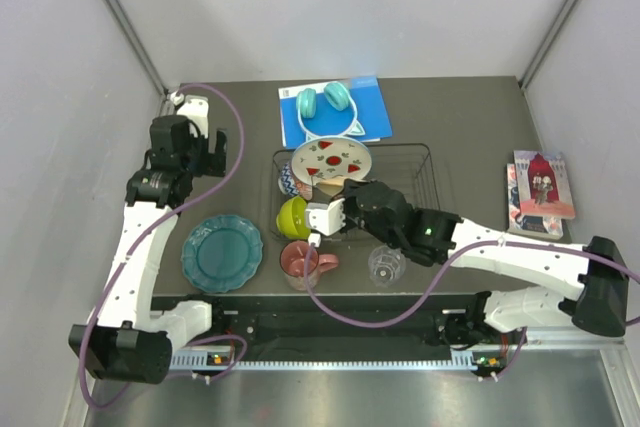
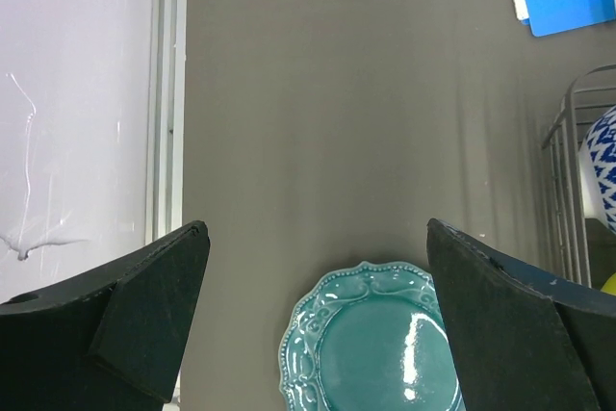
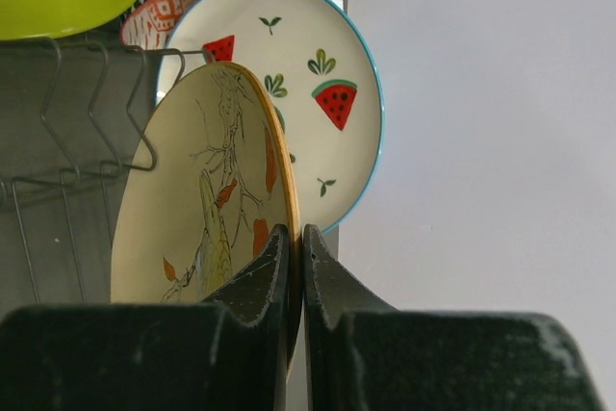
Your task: Load the mixed dishes into the dish rack
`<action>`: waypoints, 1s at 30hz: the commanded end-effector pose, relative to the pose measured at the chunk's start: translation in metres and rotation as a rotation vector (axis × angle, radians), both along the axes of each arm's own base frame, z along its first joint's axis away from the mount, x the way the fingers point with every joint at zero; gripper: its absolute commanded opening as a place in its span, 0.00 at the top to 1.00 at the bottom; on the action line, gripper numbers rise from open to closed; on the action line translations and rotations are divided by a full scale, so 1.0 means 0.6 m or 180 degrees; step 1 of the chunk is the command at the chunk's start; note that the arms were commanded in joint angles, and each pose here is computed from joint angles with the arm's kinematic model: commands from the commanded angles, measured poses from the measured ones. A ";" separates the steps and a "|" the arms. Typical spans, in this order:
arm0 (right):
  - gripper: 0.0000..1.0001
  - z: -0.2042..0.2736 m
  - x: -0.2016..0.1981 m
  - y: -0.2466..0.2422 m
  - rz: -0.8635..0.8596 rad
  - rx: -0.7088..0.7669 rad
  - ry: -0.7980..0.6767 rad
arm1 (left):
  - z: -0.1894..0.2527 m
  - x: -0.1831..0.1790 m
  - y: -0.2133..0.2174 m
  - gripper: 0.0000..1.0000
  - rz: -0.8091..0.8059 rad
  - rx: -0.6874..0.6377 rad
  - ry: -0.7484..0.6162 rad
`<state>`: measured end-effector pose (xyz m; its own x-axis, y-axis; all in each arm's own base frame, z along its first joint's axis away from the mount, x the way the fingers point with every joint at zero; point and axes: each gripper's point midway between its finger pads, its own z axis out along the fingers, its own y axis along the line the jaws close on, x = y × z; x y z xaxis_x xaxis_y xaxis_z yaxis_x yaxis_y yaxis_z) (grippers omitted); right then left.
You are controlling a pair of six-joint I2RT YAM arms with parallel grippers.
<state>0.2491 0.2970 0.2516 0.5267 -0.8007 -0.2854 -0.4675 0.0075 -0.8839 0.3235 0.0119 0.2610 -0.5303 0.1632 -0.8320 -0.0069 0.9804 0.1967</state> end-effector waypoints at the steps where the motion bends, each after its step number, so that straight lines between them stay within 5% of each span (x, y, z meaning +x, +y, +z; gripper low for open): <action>1: 1.00 0.113 0.007 0.047 0.0190 0.0612 -0.0391 | 0.016 0.009 0.002 0.01 0.0038 -0.0093 -0.0207; 26: 1.00 0.055 0.059 0.117 0.0241 0.0521 -0.0288 | 0.007 0.011 0.020 0.01 0.0088 -0.0118 -0.0218; 30: 0.77 0.045 0.068 0.105 0.0060 0.0544 -0.0315 | 0.006 0.010 0.019 0.01 0.0070 -0.0106 -0.0225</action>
<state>0.2744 0.3499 0.2219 0.5758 -0.7653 -0.2877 -0.4803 -0.0319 -0.8765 0.3256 0.0241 0.2508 -0.5345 0.1311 -0.8349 -0.0338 0.9838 0.1762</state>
